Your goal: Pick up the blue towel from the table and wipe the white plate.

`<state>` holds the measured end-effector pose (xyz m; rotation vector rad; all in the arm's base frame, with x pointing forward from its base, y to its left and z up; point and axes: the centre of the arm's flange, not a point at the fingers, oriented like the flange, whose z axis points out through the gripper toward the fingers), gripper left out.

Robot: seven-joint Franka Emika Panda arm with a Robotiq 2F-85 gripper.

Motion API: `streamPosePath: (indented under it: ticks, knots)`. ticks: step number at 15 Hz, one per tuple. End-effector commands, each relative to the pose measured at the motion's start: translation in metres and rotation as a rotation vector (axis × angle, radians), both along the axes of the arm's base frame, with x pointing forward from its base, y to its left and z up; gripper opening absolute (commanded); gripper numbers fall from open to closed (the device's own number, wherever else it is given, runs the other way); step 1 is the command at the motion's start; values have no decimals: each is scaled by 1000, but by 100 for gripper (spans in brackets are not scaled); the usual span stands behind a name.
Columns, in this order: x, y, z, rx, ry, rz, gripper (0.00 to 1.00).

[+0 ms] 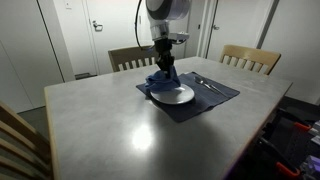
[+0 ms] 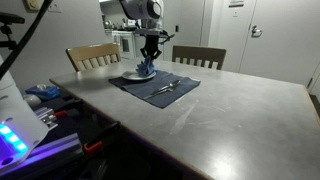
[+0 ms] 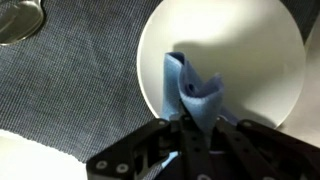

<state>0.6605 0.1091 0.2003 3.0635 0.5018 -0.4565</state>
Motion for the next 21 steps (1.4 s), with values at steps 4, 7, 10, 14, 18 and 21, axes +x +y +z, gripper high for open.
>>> streamPosePath:
  ticks: [4, 7, 10, 14, 18, 21]
  knots:
    - [-25, -25, -16, -133, 9, -159, 2]
    - [-38, -26, -22, -189, 84, -215, 2]
    - [-49, -25, -22, -202, 150, -213, 2]
    - [-49, -55, -5, -80, 220, -211, 2]
    - [-58, -88, 16, -16, 165, -287, 2]
    - [-61, -108, 32, 22, 108, -388, 2]
